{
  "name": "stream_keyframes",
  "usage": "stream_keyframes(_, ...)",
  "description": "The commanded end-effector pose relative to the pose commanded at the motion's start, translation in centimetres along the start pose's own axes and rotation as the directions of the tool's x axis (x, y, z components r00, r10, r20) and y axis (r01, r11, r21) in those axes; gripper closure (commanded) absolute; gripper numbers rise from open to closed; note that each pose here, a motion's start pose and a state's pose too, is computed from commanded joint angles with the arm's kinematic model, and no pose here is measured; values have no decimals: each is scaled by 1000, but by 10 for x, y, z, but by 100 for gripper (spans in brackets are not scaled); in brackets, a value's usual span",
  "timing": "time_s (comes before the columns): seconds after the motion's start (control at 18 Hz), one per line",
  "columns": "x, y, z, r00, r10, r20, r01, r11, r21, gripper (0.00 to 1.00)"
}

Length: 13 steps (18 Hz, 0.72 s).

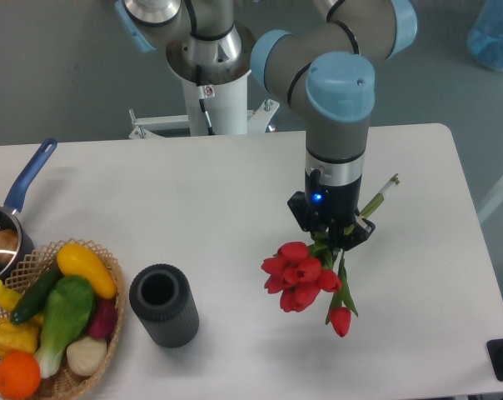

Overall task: Insert the flowers into the vase
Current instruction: 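Lift the held red tulip bunch with the gripper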

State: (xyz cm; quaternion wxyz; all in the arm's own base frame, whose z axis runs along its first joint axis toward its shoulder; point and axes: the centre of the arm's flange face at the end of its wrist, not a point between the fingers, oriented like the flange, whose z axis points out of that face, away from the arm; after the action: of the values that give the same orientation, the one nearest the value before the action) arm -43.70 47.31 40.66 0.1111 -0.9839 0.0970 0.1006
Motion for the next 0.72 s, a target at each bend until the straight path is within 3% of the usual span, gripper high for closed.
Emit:
stream_keyframes(0.22,1,-1,-9,1000,0,9,0,1000,14,90)
stream_keyframes(0.44,0,-3,-24,1000,-10,2,9,994,106,91)
stream_keyframes(0.72,3,-18,-44,996,-75,-38,84,939,334,92)
